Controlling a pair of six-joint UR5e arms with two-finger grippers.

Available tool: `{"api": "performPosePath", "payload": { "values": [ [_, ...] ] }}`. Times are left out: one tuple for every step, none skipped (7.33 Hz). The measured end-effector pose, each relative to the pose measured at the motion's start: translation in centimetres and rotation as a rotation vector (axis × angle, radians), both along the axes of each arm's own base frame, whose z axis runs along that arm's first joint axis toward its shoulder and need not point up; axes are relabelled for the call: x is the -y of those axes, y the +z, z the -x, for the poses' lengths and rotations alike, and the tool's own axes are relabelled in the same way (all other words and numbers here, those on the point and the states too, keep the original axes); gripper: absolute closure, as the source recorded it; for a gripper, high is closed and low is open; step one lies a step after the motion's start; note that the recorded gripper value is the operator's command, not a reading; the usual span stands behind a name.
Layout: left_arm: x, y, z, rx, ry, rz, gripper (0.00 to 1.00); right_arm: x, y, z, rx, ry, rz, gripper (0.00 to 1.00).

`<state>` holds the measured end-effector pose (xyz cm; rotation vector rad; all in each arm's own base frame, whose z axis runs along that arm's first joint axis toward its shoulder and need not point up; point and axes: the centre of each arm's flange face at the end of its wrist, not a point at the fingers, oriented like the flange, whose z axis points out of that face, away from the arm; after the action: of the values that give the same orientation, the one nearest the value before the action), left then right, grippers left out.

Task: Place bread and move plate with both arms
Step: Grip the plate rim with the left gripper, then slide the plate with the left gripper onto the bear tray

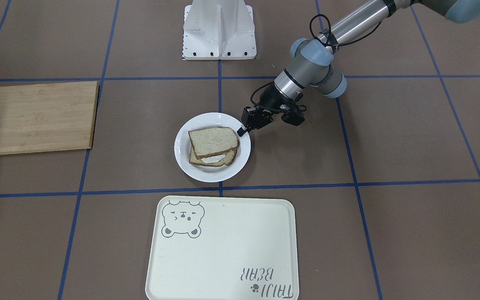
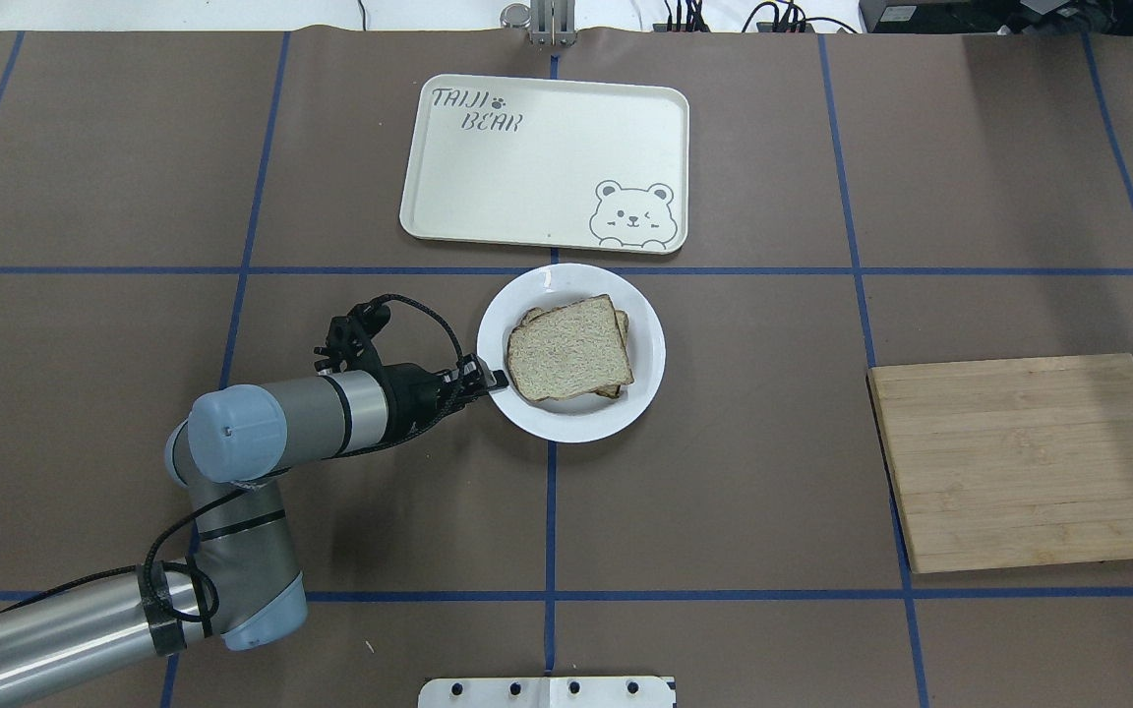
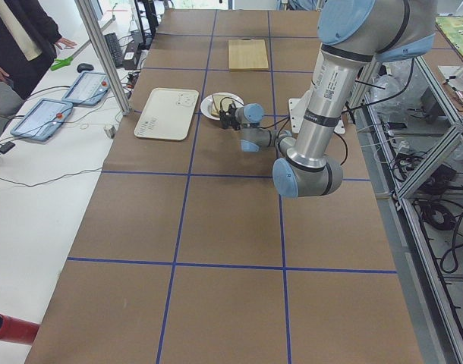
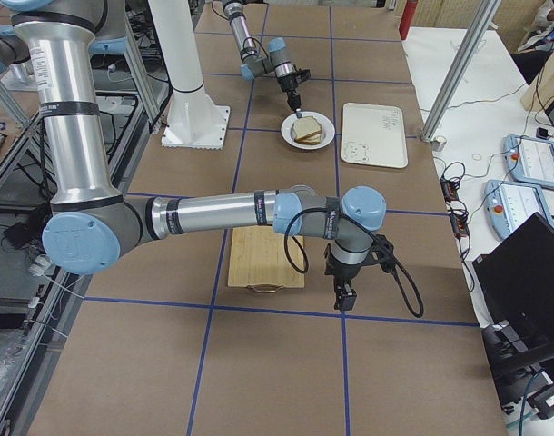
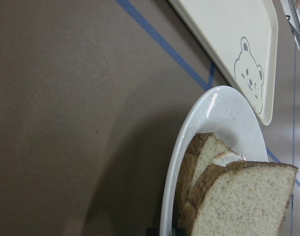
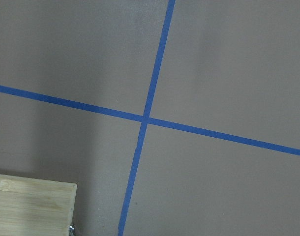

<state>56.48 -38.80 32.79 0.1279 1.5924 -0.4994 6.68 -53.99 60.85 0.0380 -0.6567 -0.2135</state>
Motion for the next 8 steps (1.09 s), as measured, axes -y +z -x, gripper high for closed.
{"api": "performPosePath", "payload": {
  "values": [
    [-0.1, 0.1, 0.2, -0.032, 0.000, -0.004, 1.00, 0.0, 0.0, 0.0, -0.001, 0.001, 0.001, 0.00],
    [-0.2, -0.1, 0.5, -0.069, 0.001, 0.001, 1.00, 0.0, 0.0, 0.0, -0.001, 0.002, 0.001, 0.00],
    [-0.3, -0.5, 0.9, -0.112, 0.001, 0.009, 1.00, 0.0, 0.1, 0.0, -0.001, 0.001, 0.002, 0.00],
    [-0.3, -1.0, 1.6, -0.162, -0.001, 0.022, 1.00, -0.1, 0.1, 0.0, -0.002, 0.001, 0.003, 0.00],
    [0.0, -1.7, 2.4, -0.219, -0.010, 0.041, 1.00, -0.1, 0.2, 0.0, -0.002, 0.000, 0.003, 0.00],
    [0.6, -2.5, 3.2, -0.262, -0.037, 0.057, 1.00, -0.1, 0.2, 0.0, -0.003, -0.001, 0.003, 0.00],
    [1.7, -3.3, 4.0, -0.289, -0.088, 0.071, 1.00, -0.1, 0.3, 0.0, -0.003, -0.001, 0.004, 0.00],
    [3.7, -3.6, 4.9, -0.296, -0.148, 0.099, 1.00, -0.2, 0.3, 0.0, -0.003, -0.001, 0.005, 0.00]
  ]
}}
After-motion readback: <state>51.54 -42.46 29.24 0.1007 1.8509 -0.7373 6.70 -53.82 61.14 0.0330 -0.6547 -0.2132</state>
